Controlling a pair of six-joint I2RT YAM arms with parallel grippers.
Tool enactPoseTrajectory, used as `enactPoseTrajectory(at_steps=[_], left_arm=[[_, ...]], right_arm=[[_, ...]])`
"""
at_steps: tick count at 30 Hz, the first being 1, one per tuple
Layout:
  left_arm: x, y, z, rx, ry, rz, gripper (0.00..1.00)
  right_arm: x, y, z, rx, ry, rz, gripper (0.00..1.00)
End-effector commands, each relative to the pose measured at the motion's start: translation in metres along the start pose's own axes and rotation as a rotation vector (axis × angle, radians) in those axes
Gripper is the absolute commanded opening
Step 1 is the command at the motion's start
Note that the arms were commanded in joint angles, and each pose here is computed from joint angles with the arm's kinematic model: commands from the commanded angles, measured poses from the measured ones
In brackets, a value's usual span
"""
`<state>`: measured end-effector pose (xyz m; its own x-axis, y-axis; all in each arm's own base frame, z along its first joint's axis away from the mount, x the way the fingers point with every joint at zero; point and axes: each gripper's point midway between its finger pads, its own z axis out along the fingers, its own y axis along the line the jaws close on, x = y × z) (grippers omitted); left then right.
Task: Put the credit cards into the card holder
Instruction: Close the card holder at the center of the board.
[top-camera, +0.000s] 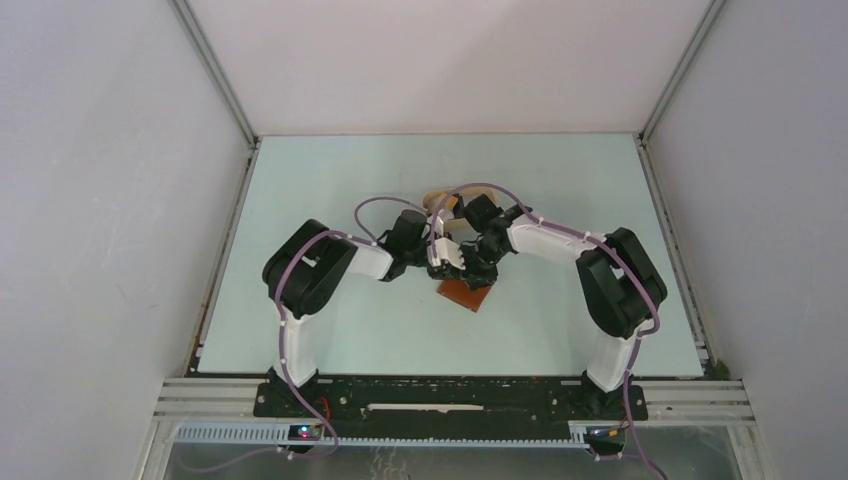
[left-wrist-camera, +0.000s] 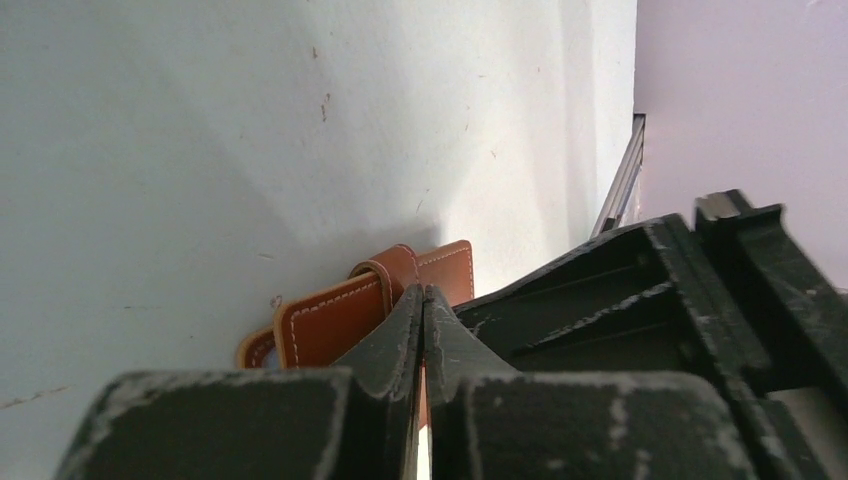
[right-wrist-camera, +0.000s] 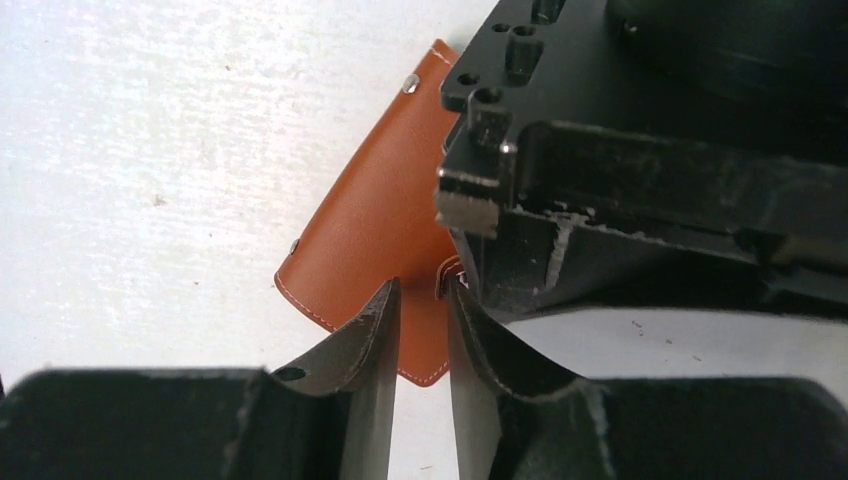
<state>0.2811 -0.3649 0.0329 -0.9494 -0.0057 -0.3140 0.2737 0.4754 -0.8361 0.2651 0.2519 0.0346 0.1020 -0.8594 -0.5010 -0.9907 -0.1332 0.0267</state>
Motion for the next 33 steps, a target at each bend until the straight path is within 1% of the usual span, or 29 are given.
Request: enactPoseTrajectory(at_steps=[1, 5, 8, 12, 16, 19, 23, 29, 31, 33], left_arm=[[0.044, 0.035, -0.001, -0.11, 0.136, -0.058, 0.05], [0.044, 0.037, -0.001, -0.113, 0.135, -0.059, 0.05], [0.044, 0.037, -0.001, -0.114, 0.135, -0.059, 0.05], [0.043, 0.036, -0.001, -0.113, 0.133, -0.057, 0.05], [0.042, 0.035, -0.002, -0.11, 0.13, -0.053, 0.05], [0.041, 0.034, -0.002, -0.109, 0.129, -0.052, 0.05], [0.042, 0.035, -0.002, -0.109, 0.128, -0.053, 0.04], [0.043, 0.035, -0.002, -0.106, 0.128, -0.052, 0.04], [0.043, 0.035, -0.002, -0.104, 0.13, -0.051, 0.04], [0.044, 0.035, -0.002, -0.103, 0.131, -0.049, 0.04]], right_arm=[[-0.025, -0.008, -0.022, 0.067, -0.092, -0.032, 0.34], [-0.034, -0.003, -0.034, 0.06, -0.141, -0.028, 0.36], [-0.04, 0.0, -0.043, 0.042, -0.177, 0.009, 0.34], [-0.041, -0.008, -0.054, 0.05, -0.211, 0.085, 0.24], [-0.035, -0.01, -0.05, 0.043, -0.179, 0.152, 0.08], [-0.034, -0.011, -0.044, 0.047, -0.151, 0.193, 0.02], [-0.039, -0.019, -0.05, 0.06, -0.168, 0.249, 0.01], [-0.048, -0.024, -0.063, 0.083, -0.207, 0.273, 0.0], [-0.044, -0.023, -0.058, 0.077, -0.19, 0.295, 0.0], [-0.034, -0.018, -0.043, 0.052, -0.138, 0.318, 0.0]])
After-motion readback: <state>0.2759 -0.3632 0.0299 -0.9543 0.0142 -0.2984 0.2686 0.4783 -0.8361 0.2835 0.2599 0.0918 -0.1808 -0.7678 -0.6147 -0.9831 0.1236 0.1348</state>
